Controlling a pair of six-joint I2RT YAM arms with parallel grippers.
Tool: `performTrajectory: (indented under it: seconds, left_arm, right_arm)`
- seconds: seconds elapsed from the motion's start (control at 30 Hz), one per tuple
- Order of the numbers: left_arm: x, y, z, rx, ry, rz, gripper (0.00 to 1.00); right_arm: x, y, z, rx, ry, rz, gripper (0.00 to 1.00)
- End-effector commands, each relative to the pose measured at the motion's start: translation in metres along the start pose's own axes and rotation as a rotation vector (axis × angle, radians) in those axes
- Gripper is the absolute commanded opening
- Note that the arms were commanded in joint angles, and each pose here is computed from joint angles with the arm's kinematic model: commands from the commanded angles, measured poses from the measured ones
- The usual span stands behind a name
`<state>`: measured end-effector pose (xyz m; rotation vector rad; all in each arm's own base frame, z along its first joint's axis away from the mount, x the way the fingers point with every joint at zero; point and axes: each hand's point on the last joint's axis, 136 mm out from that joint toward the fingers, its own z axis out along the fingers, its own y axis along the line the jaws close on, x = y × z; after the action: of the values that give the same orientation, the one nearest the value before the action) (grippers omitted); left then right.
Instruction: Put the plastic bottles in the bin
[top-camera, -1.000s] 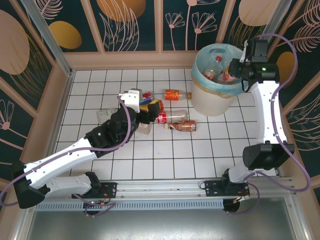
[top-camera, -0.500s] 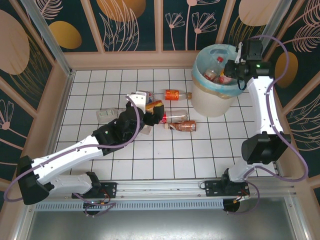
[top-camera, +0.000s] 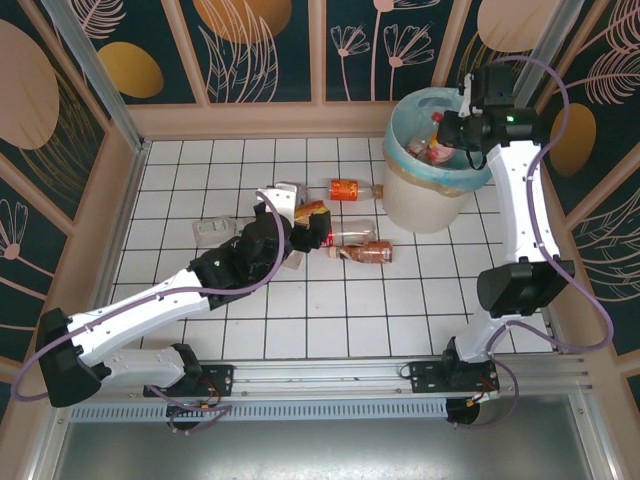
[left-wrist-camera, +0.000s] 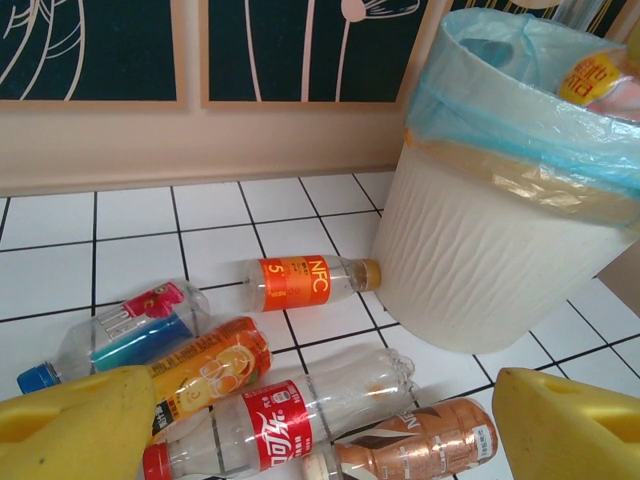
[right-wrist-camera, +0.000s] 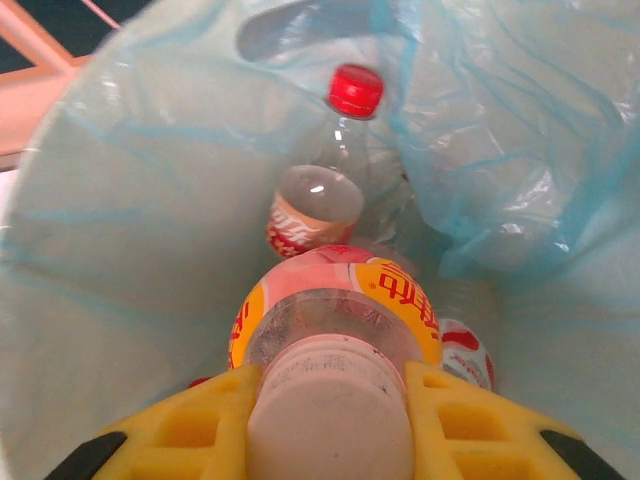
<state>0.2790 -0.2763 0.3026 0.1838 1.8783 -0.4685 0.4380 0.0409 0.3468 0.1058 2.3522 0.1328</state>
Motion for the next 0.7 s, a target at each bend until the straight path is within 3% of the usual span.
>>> performTrajectory:
  seconds: [0.0, 0.23, 0.67]
  left_arm:
    - [-0.007, -0.009, 0.001, 0.03, -0.016, -0.017, 0.87]
    - [-0.001, -0.007, 0.0, 0.034, -0.001, 0.0, 0.88]
    - [-0.001, 0.005, -0.011, 0.013, -0.011, -0.014, 0.88]
  right_arm:
    - [0.01, 0.007, -0.021, 0.001, 0.047, 0.011, 0.0]
    - [0.02, 0.018, -0.028, 0.006, 0.054, 0.01, 0.0]
    - [0.05, 0.012, 0.047, 0.055, 0.22, -0.013, 0.0]
